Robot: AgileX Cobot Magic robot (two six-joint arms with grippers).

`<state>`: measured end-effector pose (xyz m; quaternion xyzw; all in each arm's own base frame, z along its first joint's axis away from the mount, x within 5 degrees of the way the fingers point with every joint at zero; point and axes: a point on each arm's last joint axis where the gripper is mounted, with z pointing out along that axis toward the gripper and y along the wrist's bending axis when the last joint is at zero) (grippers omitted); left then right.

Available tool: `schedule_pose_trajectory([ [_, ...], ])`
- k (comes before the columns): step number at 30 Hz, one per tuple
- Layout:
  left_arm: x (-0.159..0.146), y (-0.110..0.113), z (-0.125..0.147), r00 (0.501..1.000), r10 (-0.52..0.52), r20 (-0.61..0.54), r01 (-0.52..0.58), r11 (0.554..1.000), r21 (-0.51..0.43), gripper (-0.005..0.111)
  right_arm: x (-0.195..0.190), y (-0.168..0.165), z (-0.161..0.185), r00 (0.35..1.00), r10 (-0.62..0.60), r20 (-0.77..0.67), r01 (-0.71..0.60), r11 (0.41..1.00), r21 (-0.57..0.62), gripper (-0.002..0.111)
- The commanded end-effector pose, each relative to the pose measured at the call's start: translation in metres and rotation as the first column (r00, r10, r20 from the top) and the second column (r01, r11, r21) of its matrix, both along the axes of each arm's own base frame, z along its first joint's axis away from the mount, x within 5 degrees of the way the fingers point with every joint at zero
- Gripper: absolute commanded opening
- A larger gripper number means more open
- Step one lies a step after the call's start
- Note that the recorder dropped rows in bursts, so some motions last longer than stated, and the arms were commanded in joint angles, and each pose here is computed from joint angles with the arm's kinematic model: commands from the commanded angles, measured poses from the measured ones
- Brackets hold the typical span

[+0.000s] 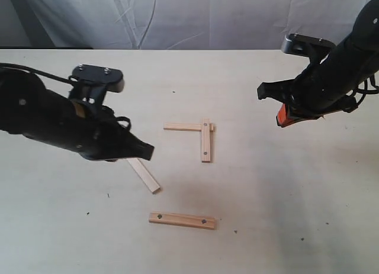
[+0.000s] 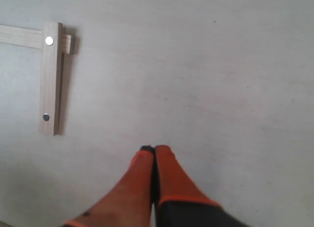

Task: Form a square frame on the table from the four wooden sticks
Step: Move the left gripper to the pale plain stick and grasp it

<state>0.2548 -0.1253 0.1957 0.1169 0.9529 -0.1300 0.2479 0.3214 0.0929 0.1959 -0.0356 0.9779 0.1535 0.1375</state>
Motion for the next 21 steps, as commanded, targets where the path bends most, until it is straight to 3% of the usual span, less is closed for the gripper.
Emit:
schedule_pose_trajectory([
  [1, 0.009, -0.018, -0.02, 1.0, 0.021, -0.023, -0.021, 1.0, 0.014, 0.0, 0.0, -0.002, 0.0, 1.0, 0.001, 0.011, -0.001, 1.0, -0.005, 0.0],
  [7, 0.019, -0.016, -0.028, 0.998, 0.062, -0.021, -0.061, 0.997, 0.04, 0.0, -0.001, -0.002, 0.0, 1.0, 0.002, 0.009, -0.002, 1.0, -0.005, 0.0],
  [15, 0.022, -0.025, -0.029, 0.971, 0.227, -0.078, -0.235, 0.963, -0.13, 0.0, 0.0, -0.002, 0.0, 1.0, -0.002, 0.017, 0.002, 1.0, -0.003, 0.0],
  [21, 0.018, -0.044, -0.054, 0.979, 0.175, -0.102, -0.185, 0.978, -0.096, 0.0, 0.001, -0.002, 0.001, 1.0, -0.004, 0.023, 0.004, 1.0, -0.003, 0.0],
])
